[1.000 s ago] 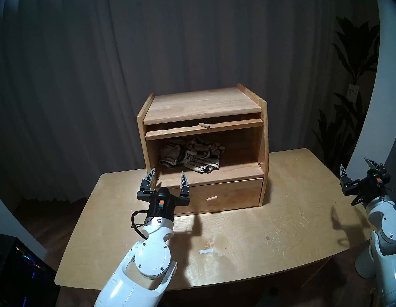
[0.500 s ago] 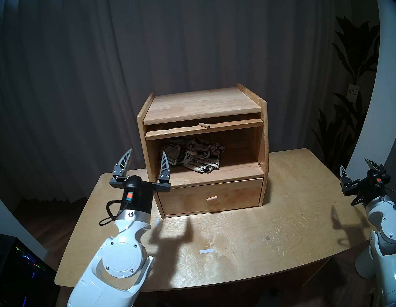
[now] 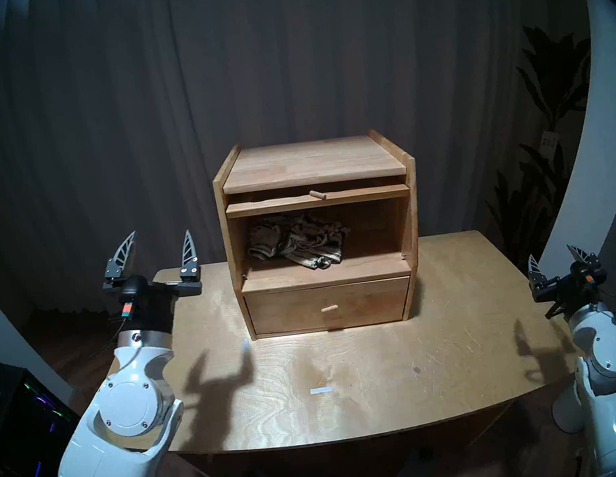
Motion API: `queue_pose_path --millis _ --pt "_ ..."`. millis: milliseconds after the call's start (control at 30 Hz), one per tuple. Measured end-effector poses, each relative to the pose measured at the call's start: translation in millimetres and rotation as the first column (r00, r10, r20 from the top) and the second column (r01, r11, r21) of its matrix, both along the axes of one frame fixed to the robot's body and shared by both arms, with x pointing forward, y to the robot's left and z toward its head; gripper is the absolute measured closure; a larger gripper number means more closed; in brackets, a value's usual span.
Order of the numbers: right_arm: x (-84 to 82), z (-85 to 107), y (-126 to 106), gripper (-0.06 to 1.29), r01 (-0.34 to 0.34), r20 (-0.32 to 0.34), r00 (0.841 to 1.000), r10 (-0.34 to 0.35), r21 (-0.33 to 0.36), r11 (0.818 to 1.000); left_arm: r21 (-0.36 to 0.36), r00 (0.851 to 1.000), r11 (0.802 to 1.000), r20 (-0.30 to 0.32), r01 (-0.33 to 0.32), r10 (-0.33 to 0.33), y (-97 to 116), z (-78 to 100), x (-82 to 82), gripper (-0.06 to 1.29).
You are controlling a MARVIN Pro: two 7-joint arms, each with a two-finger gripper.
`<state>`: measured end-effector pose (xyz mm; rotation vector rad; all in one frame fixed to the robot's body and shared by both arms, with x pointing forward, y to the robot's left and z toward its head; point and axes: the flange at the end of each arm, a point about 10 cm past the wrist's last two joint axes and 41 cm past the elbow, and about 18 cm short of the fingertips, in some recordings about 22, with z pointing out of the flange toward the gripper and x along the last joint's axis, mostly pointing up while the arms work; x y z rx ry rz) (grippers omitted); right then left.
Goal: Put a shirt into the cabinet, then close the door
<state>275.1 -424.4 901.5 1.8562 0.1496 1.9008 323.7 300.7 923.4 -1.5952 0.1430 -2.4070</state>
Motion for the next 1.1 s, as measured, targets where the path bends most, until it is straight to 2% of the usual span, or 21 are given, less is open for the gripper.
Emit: queue_pose_path --millis 67,167,200,300,467,567,633,733,800,933,1000,1100 --pt "0.1 1.2 0.7 0.02 -0.002 0.003 1.000 0.002 -0.001 1.000 -0.002 0.997 0.999 -0.066 -0.035 0.035 19.8 -16.0 -1.5 0.00" --pt "0.0 3.0 1.8 0.02 -0.005 0.006 1.000 0.005 -0.003 1.000 -0.008 0.987 0.999 -0.155 -0.051 0.049 40.0 -34.3 -3.2 0.00" --pt "-0.3 4.2 2.7 0.02 -0.007 0.008 1.000 0.007 -0.005 1.000 -0.023 0.977 0.999 -0.208 -0.039 0.033 50.1 -42.6 -3.0 0.00" --pt "-1.0 5.0 3.7 0.02 -0.010 0.008 1.000 0.010 -0.007 1.000 -0.062 0.968 0.998 -0.248 0.002 -0.017 55.5 -44.0 0.0 0.00" --pt "-2.4 6.4 4.0 0.02 -0.006 0.015 1.000 0.006 0.002 1.000 -0.115 0.966 0.988 -0.227 0.103 -0.127 49.9 -26.0 6.0 0.00" --pt "-3.1 11.2 3.0 0.02 0.026 0.035 0.999 -0.026 0.004 1.000 -0.134 0.961 0.977 -0.199 0.166 -0.191 45.6 -12.6 8.8 0.00" --pt "-3.2 12.9 2.5 0.02 0.044 0.031 0.999 -0.043 -0.021 0.999 -0.136 0.959 0.973 -0.191 0.185 -0.209 44.9 -8.1 10.2 0.00" --pt "-0.3 14.4 5.7 0.02 0.040 0.000 0.999 -0.041 -0.111 0.993 -0.137 0.957 0.970 -0.183 0.200 -0.224 44.8 -3.5 11.6 0.00" --pt "3.6 17.5 10.0 0.02 0.025 -0.016 0.999 -0.029 -0.180 0.983 -0.138 0.956 0.968 -0.180 0.207 -0.230 45.0 -2.0 12.2 0.00" --pt "12.7 27.1 20.4 0.02 -0.009 -0.033 0.999 -0.002 -0.314 0.949 -0.142 0.954 0.965 -0.178 0.219 -0.242 44.8 -0.2 13.0 0.00" --pt "18.3 33.1 28.4 0.02 -0.034 -0.037 0.999 0.022 -0.378 0.925 -0.144 0.952 0.964 -0.178 0.224 -0.248 44.6 0.4 13.2 0.00" --pt "27.2 42.2 42.9 0.02 -0.082 -0.047 0.997 0.068 -0.471 0.878 -0.148 0.950 0.962 -0.177 0.232 -0.256 44.3 1.1 13.6 0.00"
